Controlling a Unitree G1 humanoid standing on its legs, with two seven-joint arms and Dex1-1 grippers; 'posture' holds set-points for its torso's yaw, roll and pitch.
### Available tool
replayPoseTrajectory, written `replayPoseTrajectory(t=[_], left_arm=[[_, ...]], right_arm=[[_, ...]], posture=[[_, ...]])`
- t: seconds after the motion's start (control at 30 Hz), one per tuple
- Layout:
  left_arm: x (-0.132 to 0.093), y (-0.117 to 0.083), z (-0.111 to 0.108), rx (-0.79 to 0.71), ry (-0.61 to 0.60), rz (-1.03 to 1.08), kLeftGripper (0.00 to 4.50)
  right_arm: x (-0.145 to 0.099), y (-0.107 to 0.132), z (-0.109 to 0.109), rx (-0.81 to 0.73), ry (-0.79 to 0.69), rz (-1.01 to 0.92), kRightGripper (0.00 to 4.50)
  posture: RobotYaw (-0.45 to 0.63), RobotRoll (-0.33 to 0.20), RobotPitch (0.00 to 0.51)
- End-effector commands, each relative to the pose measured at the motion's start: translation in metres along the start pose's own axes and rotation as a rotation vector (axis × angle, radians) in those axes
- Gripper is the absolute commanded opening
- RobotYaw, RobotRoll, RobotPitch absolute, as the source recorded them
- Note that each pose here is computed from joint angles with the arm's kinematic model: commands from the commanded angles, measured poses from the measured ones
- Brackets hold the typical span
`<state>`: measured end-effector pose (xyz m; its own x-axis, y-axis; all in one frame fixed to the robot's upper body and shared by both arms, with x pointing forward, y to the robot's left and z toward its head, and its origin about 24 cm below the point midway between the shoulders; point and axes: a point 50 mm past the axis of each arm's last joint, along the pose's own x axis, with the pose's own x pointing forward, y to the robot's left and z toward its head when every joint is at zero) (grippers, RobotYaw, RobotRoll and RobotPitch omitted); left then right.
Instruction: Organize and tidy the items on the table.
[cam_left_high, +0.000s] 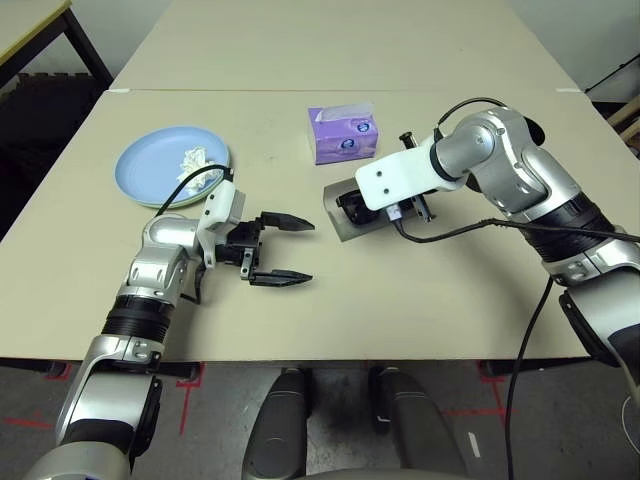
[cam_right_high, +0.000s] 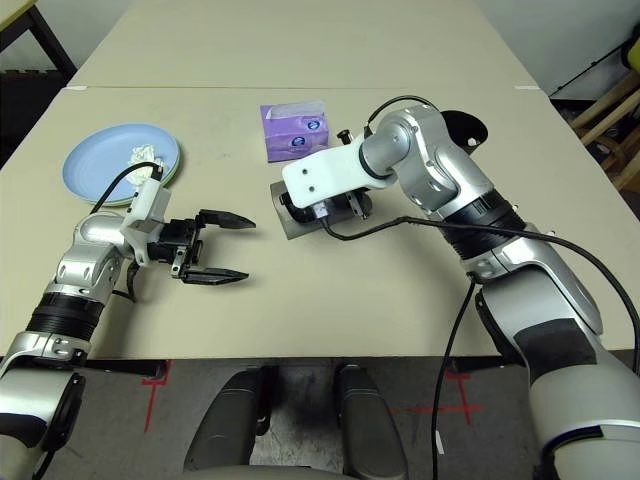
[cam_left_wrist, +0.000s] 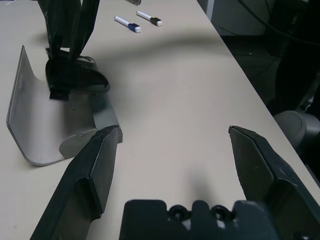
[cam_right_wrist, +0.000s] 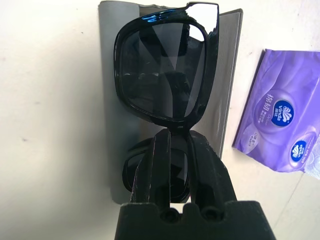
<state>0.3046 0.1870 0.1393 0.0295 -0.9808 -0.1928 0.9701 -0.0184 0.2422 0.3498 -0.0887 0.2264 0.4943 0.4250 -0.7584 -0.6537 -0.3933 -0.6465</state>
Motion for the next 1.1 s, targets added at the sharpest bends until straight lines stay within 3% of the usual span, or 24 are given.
replayPoseTrajectory(t=[0.03, 1.1], left_arm=[[0.002, 0.000, 0.001, 0.009, 0.009, -0.012, 4.50], [0.000, -0.002, 0.000, 0.002, 0.014, -0.005, 4.50]], right_arm=[[0.003, -0.004, 0.002, -0.022, 0.020, -0.003, 0.32], [0.024, -0.009, 0.001, -0.090, 0.068, -0.030, 0.32]], posture=[[0.13, 0.000, 0.175], [0.14, 0.000, 0.175]])
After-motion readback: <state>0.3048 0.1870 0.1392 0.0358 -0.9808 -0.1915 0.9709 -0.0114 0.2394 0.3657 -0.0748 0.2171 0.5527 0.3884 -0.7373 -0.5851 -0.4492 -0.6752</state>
